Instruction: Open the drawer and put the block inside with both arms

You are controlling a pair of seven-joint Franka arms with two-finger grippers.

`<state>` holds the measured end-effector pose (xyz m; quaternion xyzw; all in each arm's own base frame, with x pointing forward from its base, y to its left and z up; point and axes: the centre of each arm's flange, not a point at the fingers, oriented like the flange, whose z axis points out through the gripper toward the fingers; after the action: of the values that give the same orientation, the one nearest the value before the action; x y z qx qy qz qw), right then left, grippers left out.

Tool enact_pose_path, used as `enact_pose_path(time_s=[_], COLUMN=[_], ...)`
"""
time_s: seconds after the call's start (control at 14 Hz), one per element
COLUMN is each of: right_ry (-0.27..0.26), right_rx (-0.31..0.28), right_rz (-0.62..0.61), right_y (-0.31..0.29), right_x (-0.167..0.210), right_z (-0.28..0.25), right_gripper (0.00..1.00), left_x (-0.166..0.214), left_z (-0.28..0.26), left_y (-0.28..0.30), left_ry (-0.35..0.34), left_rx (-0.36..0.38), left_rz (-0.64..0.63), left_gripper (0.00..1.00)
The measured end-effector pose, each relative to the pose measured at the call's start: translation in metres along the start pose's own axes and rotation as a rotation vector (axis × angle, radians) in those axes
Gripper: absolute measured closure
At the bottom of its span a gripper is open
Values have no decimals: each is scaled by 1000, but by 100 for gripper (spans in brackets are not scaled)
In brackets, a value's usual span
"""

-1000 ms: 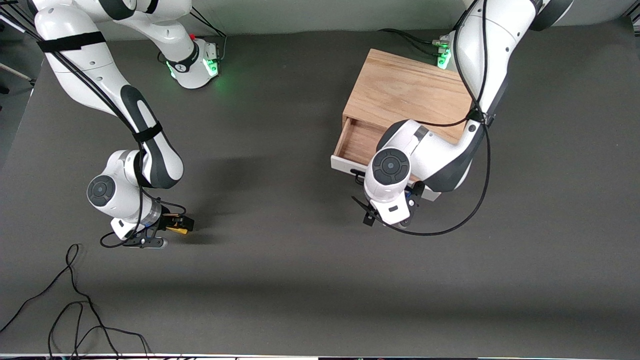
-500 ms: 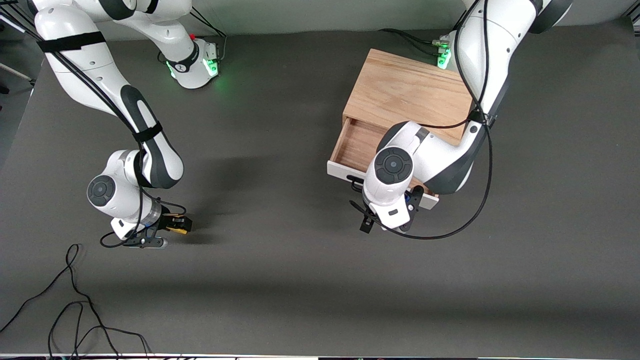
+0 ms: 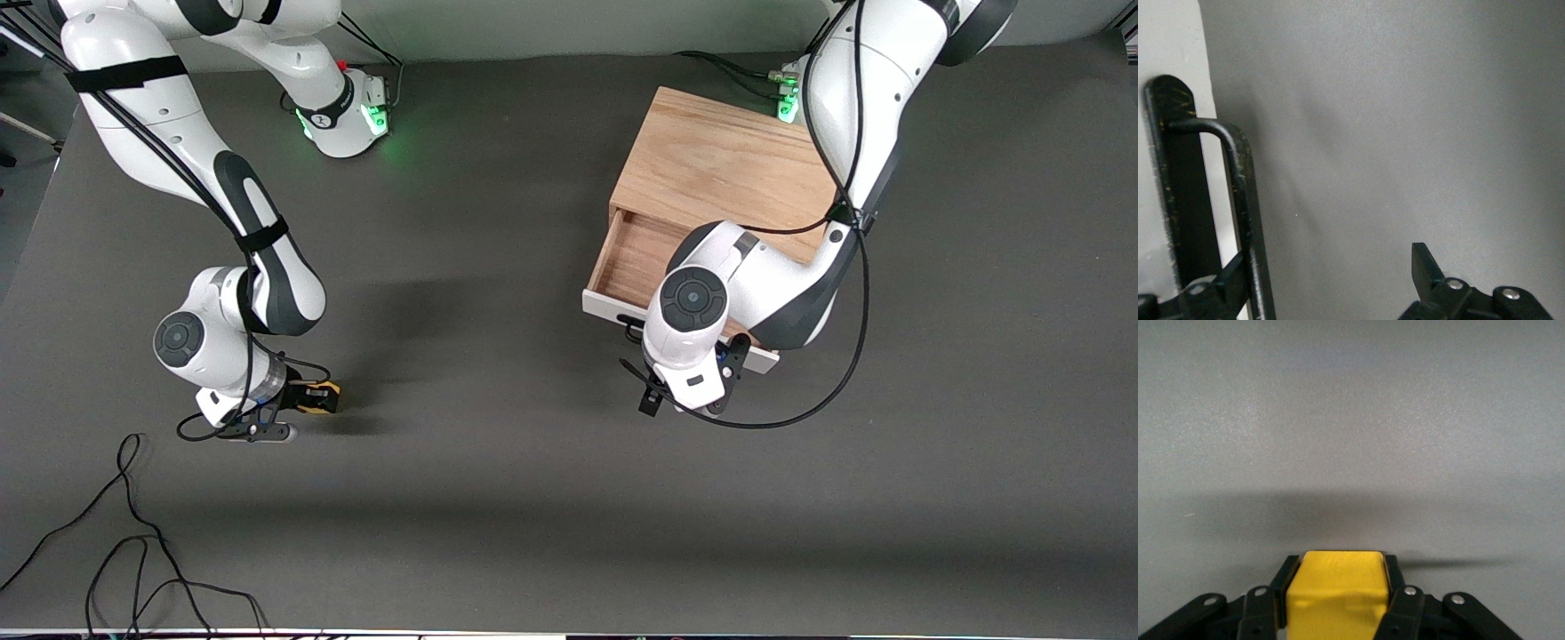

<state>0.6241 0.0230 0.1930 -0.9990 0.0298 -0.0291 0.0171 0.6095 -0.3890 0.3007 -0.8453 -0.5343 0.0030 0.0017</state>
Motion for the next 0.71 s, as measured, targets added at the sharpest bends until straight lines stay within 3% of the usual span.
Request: enact_pose_path(time_s=[0.29,0.71], right_ry=[5,-91], right_rx=[8,34], right_rz=[-14,-45], right_y=[-10,-30], right_x=[11,45], right_z=[-19,-109], right_gripper=[45,45], left_x=[-5,3], left_z=[15,-8], left_y=[1,6], left_ry=[5,35], left_rx=[0,39], left_rz=[16,11], left_gripper=[0,0])
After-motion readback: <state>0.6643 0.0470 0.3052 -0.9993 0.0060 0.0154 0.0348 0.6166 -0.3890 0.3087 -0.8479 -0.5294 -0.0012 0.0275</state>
